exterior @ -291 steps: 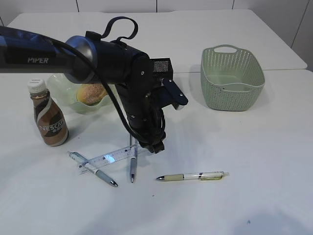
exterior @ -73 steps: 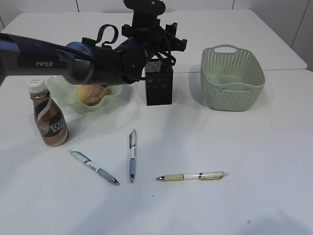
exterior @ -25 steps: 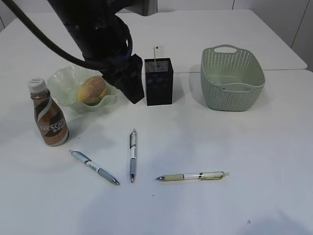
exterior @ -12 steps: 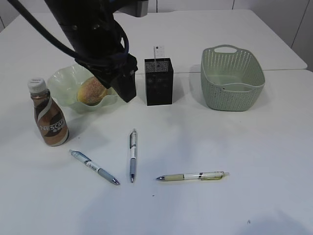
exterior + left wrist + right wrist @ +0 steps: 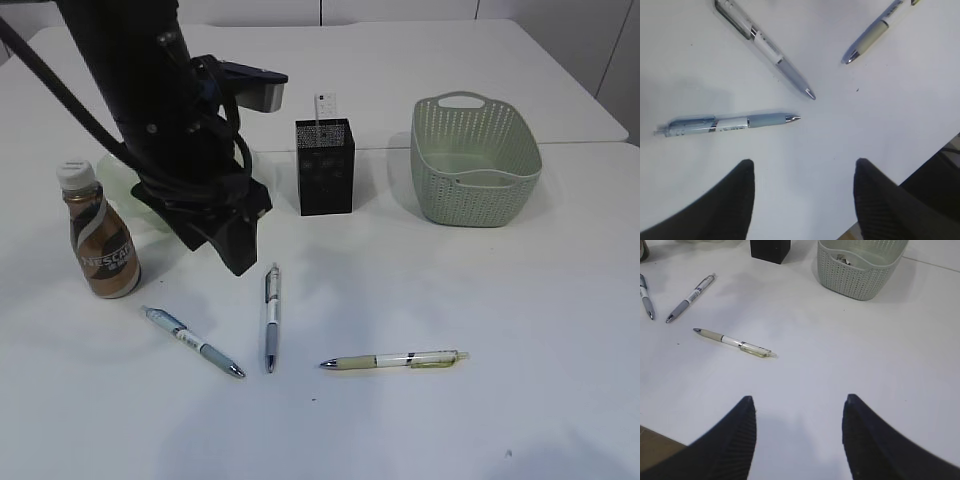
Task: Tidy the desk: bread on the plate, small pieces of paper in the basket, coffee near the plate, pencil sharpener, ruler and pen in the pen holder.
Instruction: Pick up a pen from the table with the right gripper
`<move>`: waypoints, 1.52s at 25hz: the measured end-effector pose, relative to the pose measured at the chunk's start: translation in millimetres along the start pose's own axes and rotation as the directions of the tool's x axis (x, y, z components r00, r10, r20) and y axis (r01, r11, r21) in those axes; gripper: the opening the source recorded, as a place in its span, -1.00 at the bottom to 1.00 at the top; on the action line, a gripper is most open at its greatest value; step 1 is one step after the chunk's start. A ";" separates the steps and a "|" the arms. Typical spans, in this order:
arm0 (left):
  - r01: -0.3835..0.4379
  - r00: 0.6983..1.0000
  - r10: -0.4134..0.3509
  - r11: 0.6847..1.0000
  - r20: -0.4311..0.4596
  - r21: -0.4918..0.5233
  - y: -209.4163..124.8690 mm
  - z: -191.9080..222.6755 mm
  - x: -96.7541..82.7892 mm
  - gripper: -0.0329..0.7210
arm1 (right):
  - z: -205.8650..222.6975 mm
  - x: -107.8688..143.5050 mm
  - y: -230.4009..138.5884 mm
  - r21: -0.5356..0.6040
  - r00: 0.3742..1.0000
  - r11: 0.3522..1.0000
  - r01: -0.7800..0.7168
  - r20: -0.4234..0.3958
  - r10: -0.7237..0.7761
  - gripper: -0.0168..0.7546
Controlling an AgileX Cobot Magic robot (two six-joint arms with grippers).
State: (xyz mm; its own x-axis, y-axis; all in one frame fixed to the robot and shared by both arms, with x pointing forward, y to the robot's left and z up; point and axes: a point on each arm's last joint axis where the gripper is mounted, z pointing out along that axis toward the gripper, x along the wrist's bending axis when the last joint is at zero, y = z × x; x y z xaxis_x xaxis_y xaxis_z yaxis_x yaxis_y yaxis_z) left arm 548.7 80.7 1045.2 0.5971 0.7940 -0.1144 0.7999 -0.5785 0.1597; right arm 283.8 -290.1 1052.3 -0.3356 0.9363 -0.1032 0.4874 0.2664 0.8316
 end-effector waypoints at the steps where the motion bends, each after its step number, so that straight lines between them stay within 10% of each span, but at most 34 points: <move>1: 0.012 1.000 -0.012 1.000 0.000 0.001 -0.1 0.1 0.0 0.25 | 0.0 0.0 0.0 0.000 1.000 1.000 0.000 0.000 0.000 0.18; 17: 0.054 0.998 -0.054 0.998 -0.014 -0.010 -7.6 -7.1 0.2 0.10 | 0.0 0.0 0.0 0.000 1.000 1.000 0.000 0.000 0.000 0.18; 38: 0.241 0.966 -0.247 0.967 -0.080 -0.079 -115.5 -52.7 -1.9 0.10 | 0.0 0.0 0.0 0.000 1.000 1.000 0.000 0.000 0.000 0.18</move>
State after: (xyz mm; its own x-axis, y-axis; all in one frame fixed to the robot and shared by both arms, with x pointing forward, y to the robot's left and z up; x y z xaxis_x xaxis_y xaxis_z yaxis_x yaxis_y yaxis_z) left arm 452.0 155.8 1078.7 0.3742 0.9246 -0.0719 0.9128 -0.3535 0.2045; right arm 283.8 -290.1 1052.3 -0.3356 0.9363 -0.1032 0.4874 0.2664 0.8316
